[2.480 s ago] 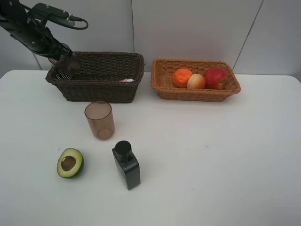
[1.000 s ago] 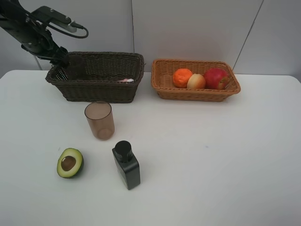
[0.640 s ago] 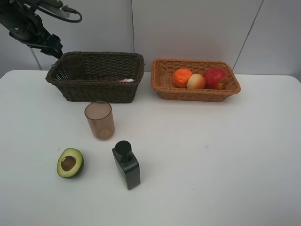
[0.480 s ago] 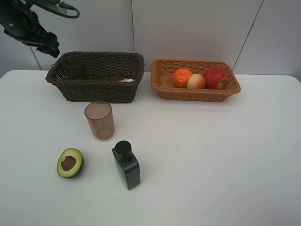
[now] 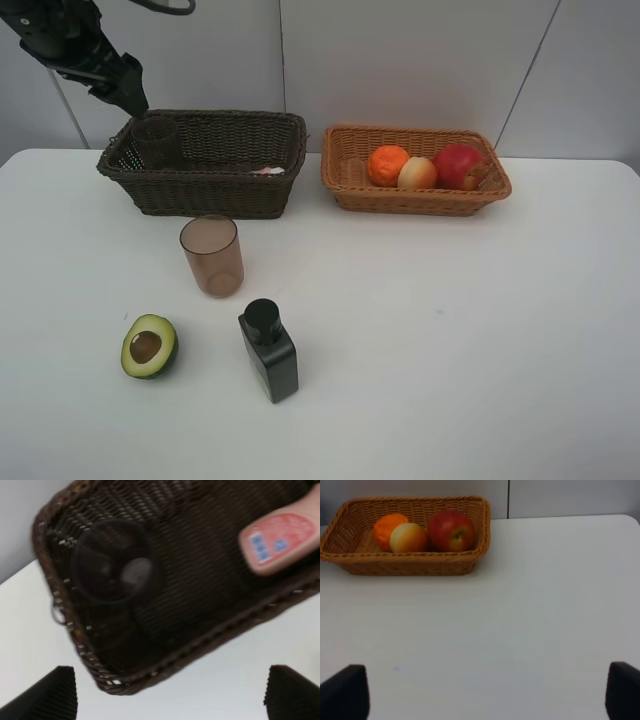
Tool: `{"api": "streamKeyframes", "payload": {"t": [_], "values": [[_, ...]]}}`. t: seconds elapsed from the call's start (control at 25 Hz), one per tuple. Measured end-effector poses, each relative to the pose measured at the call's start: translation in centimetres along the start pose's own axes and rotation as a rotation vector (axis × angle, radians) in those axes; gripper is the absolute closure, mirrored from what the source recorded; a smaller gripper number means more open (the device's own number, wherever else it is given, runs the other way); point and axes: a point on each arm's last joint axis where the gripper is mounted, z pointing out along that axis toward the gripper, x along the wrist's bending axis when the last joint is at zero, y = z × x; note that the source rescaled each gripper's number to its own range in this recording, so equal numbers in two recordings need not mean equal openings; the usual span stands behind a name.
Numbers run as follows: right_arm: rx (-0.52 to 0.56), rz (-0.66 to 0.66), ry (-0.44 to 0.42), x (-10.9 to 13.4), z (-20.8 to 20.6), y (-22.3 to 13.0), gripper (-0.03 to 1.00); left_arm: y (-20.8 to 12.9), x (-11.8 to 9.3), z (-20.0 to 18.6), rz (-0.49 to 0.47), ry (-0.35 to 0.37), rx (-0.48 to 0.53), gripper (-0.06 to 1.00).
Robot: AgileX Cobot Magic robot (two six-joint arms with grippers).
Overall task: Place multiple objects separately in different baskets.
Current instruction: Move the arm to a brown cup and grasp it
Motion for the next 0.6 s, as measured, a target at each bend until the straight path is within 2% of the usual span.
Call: {"api": "streamKeyframes", "payload": {"t": [0.36,0.6], "values": [[0.0,0.0,0.0,0.0,0.0,0.0,-0.03,0.3,-5.5,-1.0,-0.004,-0.111,0.108,-0.05],[0.0,0.0,0.001,0.0,0.0,0.0,-0.03,0.1,-7.9,-1.3,0.019,-0.156,0.188,-0.05]]}}
